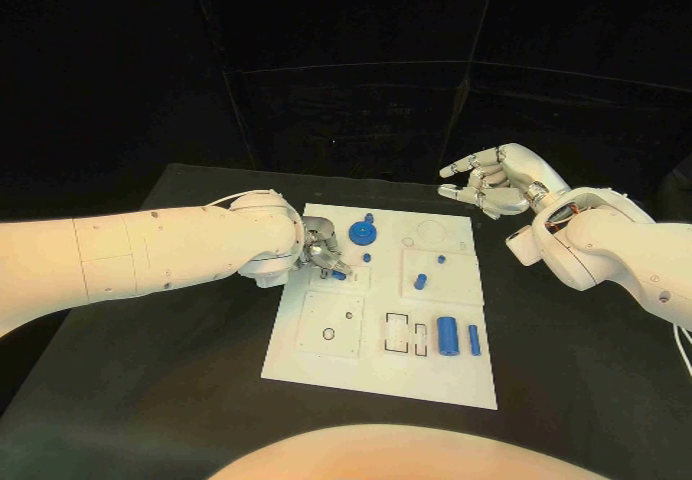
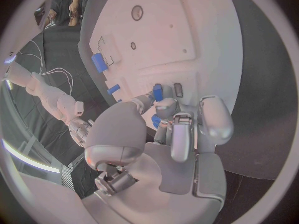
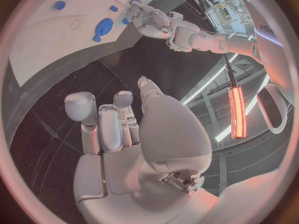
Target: Assemble the parts on the task board
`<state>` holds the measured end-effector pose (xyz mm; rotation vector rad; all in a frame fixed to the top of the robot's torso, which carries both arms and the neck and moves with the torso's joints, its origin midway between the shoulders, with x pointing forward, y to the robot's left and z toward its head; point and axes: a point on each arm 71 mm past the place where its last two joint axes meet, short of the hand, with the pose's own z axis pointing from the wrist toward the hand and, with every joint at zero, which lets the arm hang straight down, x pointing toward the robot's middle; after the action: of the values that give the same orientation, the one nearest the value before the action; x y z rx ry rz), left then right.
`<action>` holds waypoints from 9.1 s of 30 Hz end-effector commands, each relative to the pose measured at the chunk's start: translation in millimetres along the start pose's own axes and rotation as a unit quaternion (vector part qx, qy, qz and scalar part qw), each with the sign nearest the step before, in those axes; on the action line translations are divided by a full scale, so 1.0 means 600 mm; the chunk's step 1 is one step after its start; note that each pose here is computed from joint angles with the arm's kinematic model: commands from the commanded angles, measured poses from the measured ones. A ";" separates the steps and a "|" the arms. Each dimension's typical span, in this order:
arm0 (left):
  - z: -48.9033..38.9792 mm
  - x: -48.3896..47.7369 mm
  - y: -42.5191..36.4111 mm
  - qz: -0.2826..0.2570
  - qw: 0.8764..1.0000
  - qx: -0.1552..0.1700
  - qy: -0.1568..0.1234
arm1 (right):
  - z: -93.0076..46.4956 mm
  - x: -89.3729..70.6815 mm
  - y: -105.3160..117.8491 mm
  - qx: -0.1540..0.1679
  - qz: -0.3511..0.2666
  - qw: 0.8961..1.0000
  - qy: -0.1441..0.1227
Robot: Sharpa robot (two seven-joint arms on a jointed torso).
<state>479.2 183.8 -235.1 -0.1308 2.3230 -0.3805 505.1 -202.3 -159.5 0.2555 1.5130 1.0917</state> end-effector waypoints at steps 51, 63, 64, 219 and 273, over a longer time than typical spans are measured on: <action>0.012 0.005 -0.006 0.017 1.000 -0.008 0.013 | 0.001 0.001 0.002 0.002 0.003 1.000 0.004; 0.015 0.003 -0.008 0.016 1.000 -0.008 0.009 | 0.001 0.001 0.002 0.001 0.002 1.000 0.004; 0.015 0.003 -0.008 0.016 1.000 -0.008 0.009 | 0.001 0.001 0.002 0.001 0.002 1.000 0.004; 0.067 -0.142 0.011 0.056 0.993 -0.073 0.069 | 0.015 0.006 -0.003 0.000 0.001 1.000 0.003; -0.017 -0.050 0.031 0.047 0.999 -0.003 0.009 | 0.010 -0.001 -0.010 0.005 0.002 1.000 0.001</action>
<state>493.5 209.9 -214.2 -0.0523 2.3378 -0.3509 513.1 -204.1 -164.0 0.2699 1.5229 1.0748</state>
